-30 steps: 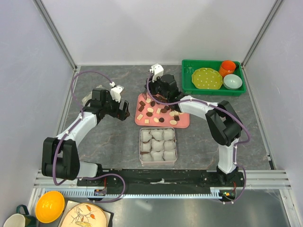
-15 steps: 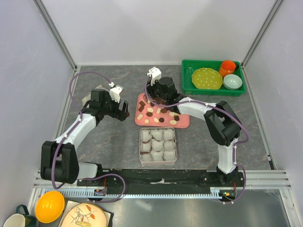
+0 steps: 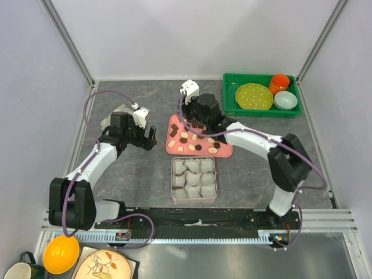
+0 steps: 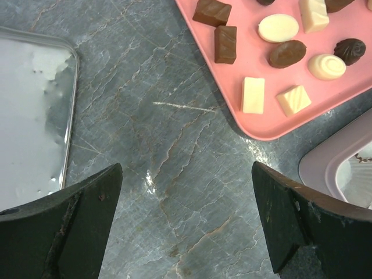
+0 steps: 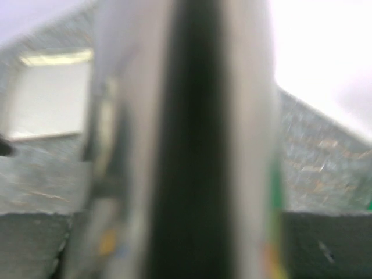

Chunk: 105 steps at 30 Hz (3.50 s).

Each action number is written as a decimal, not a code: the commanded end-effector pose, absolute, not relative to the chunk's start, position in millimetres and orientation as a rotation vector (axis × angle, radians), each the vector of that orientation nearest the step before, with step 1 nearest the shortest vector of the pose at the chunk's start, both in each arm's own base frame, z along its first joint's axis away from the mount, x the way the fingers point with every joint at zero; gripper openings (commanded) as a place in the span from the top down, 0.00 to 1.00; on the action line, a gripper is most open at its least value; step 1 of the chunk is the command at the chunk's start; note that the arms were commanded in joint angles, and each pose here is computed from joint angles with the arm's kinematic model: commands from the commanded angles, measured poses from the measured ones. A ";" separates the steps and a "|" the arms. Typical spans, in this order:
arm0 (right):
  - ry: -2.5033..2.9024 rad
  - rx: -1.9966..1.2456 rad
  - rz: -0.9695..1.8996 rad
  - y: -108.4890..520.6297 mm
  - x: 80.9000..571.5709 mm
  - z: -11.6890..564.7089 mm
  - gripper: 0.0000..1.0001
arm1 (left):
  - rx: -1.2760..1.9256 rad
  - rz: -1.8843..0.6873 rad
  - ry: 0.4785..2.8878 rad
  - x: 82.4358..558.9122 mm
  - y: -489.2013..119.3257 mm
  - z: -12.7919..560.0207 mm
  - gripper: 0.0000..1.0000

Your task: Pack the chocolate

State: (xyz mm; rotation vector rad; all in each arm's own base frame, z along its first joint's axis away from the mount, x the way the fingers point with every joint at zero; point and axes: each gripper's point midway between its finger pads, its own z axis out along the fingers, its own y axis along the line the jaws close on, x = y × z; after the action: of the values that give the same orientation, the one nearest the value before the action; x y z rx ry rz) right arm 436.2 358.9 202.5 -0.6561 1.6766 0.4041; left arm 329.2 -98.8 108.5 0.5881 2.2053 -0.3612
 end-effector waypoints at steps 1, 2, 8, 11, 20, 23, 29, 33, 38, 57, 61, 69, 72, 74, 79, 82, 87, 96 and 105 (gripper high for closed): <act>1.489 -0.603 0.459 351.1 399.7 296.8 0.79 | 0.573 -0.310 2.182 329.0 -90.8 114.3 0.01; 1.488 -0.600 0.474 349.4 393.6 299.1 0.79 | 0.571 -0.304 2.180 329.6 -90.1 114.9 0.01; 1.501 -0.611 0.586 344.1 328.5 294.1 0.79 | 0.554 -0.303 2.198 325.9 -88.2 112.8 0.01; 1.520 -0.650 0.609 346.8 299.2 283.0 0.80 | 0.557 -0.314 2.198 324.4 -89.6 111.6 0.01; 1.563 -0.716 0.654 359.0 243.2 257.1 0.80 | 0.558 -0.327 2.191 324.8 -91.9 112.9 0.01; 1.570 -0.715 0.666 362.7 240.9 251.2 0.80 | 0.558 -0.332 2.187 324.2 -92.7 114.2 0.01; 1.592 -0.738 0.682 372.9 238.3 237.6 0.70 | 0.567 -0.322 2.178 323.4 -91.7 117.0 0.01; 1.602 -0.742 0.696 378.4 238.7 229.9 0.64 | 0.569 -0.328 2.179 322.4 -92.4 116.3 0.01; 1.606 -0.747 0.710 383.9 238.4 227.9 0.61 | 0.572 -0.327 2.179 321.8 -92.2 116.0 0.01; 1.541 -0.724 0.701 387.3 245.1 261.5 0.54 | 0.571 -0.333 2.177 319.4 -92.8 116.5 0.01; 1.493 -0.684 0.619 383.8 260.5 282.2 0.57 | 0.565 -0.327 2.175 320.4 -91.7 117.6 0.01; 1.464 -0.605 0.539 385.1 324.1 298.1 0.57 | 0.567 -0.319 2.172 321.0 -91.1 119.9 0.01; 1.470 -0.596 0.515 387.3 353.1 292.1 0.57 | 0.568 -0.316 2.174 321.5 -90.8 119.6 0.01; 1.489 -0.581 0.491 387.0 376.0 284.4 0.57 | 0.565 -0.312 2.173 322.1 -89.9 119.7 0.01; 1.519 -0.575 0.487 392.1 411.3 265.8 0.55 | 0.563 -0.302 2.170 322.9 -88.6 121.1 0.01; 1.546 -0.576 0.473 395.0 427.0 247.8 0.53 | 0.563 -0.302 2.172 321.9 -88.5 120.5 0.01; 1.586 -0.589 0.473 401.2 443.5 222.6 0.46 | 0.570 -0.290 2.170 321.1 -86.9 120.5 0.01; 1.633 -0.599 0.461 403.0 459.2 194.2 0.45 | 0.570 -0.280 2.164 319.3 -85.5 121.7 0.01; 1.686 -0.603 0.436 391.8 460.9 169.0 0.48 | 0.571 -0.278 2.167 316.8 -84.9 119.6 0.01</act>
State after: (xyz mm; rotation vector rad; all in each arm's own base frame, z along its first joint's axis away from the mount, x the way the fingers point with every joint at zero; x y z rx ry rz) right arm 454.6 390.5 160.2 -0.6231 1.7183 0.4181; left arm 317.4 -89.9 116.3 0.5674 2.1851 -0.3099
